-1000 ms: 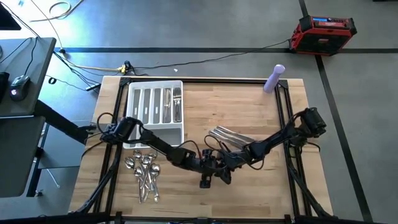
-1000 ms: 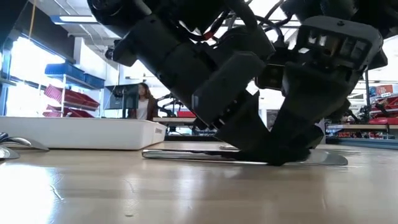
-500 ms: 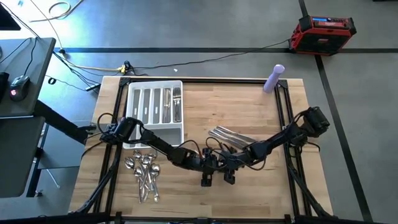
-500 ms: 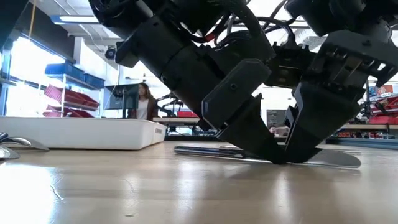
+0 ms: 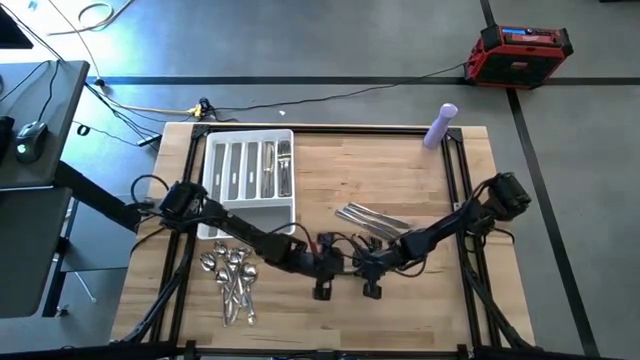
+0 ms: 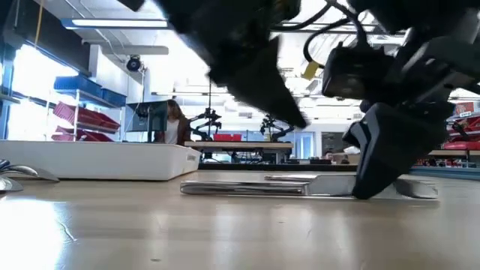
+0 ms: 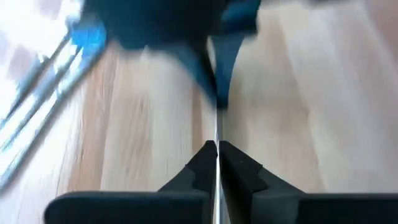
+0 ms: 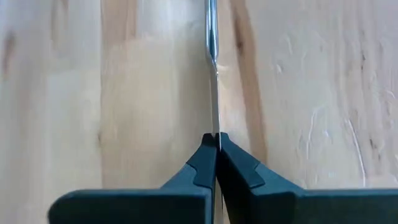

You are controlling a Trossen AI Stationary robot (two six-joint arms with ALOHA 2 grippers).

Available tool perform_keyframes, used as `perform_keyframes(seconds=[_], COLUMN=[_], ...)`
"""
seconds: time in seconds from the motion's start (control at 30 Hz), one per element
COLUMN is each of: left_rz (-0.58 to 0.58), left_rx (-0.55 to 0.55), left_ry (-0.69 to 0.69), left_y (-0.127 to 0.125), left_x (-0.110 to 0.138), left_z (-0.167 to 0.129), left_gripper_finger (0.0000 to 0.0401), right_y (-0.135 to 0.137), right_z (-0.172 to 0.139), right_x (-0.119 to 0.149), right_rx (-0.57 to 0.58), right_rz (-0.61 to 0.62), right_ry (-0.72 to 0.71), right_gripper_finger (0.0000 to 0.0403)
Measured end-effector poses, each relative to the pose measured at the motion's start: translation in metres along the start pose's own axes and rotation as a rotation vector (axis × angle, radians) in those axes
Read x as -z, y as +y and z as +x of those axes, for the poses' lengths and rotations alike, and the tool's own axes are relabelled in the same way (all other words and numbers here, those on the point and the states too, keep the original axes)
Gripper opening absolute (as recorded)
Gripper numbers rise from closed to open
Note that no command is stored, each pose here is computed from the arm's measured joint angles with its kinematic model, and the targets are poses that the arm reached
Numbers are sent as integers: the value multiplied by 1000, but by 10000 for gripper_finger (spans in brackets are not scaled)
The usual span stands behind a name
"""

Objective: Sort silverware
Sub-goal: Put the knife in the silverware tray

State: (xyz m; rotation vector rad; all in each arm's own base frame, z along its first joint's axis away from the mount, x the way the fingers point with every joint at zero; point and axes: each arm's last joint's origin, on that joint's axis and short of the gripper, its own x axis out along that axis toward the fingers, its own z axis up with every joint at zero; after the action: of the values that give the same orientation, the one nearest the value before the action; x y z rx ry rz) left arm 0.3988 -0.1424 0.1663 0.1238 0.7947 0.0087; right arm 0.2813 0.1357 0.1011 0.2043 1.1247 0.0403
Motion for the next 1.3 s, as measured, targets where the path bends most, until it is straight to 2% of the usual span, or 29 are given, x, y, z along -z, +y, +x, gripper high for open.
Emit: perform_keyframes(seconds=[0.1, 0.2, 0.37, 0.5, 0.63, 0.8, 0.87, 0.97, 1.1, 1.17, 1.23, 1.3], left_rz=[-4, 10, -8, -15, -21, -24, -26, -22, -22, -35, -44, -51], left_rx=[-5, -13, 12, 58, 69, 68, 48, 43, 38, 18, -4, -24], left_ry=[56, 122, 125, 146, 156, 156, 157, 164, 165, 159, 146, 142], left_y=[-3, -5, -4, -2, 0, 0, 1, 1, 1, 1, 3, 5], left_x=[10, 30, 40, 44, 45, 45, 46, 47, 47, 47, 44, 41], left_z=[2, 12, 24, 32, 34, 35, 35, 35, 35, 34, 31, 27], left_gripper_finger=[29, 70, 135, 149, 119, 21, 13, 13, 5, 4, 3, 2], right_y=[7, 11, 11, 9, 8, 9, 9, 12, 20, 24, 29, 39], right_z=[-5, -7, -9, -8, -8, -8, -8, -9, -14, -22, -39, -59], right_x=[-6, -11, -12, -10, -10, -11, -11, -9, -14, -20, -29, -35], right_rx=[61, 96, 138, 159, 166, 165, 166, 176, 225, 293, 431, 618], right_rz=[-38, -82, -93, -88, -88, -61, -49, -64, -135, -167, -177, -224], right_ry=[24, 11, 2, 3, 0, -14, -16, -27, -31, 8, 37, -27], right_gripper_finger=[0, 0, 0, 0, 0, 1, 8, 42, 117, 154, 181, 195])
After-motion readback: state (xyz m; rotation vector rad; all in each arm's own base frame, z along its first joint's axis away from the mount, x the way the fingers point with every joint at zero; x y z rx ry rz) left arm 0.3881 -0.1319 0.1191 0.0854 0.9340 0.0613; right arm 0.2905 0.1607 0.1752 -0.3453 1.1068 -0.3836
